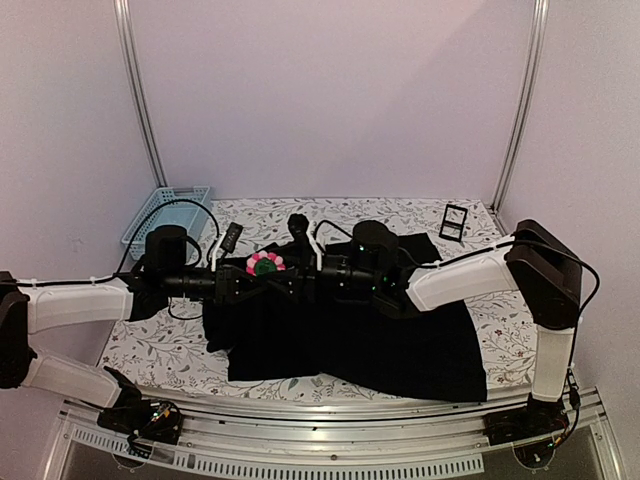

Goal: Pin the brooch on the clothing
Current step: Pin the flattened clothing at the center of the board.

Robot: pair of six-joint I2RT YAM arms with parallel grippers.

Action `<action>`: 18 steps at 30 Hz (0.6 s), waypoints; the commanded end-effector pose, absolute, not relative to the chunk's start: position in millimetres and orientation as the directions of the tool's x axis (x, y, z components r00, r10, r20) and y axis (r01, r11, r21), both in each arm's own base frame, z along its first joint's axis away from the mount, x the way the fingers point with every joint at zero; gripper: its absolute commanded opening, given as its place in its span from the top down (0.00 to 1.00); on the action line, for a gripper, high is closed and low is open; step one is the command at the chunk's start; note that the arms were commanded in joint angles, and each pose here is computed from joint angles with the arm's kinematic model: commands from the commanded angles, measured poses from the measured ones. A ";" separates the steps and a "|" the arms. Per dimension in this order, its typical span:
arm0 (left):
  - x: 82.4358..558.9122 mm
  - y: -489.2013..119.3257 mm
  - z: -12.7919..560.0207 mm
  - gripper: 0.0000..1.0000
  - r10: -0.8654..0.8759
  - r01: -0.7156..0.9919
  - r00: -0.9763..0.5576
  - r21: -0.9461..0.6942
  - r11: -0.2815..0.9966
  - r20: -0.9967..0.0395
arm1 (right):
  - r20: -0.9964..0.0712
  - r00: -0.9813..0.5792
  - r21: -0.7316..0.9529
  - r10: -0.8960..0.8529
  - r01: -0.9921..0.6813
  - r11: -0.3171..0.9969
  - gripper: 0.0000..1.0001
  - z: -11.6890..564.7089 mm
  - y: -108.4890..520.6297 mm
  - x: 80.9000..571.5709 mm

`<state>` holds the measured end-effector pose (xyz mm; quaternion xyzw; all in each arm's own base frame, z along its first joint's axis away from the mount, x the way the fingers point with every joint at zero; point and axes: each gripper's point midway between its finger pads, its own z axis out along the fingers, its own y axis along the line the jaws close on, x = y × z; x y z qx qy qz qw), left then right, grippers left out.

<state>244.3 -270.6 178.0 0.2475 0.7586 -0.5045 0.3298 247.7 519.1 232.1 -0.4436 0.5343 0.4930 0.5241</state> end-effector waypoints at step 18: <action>229.3 -273.9 196.5 1.00 0.036 0.823 -0.496 -0.456 0.338 -0.868 | -0.949 -0.296 0.297 0.107 -0.955 -0.003 0.16 223.4 510.4 258.5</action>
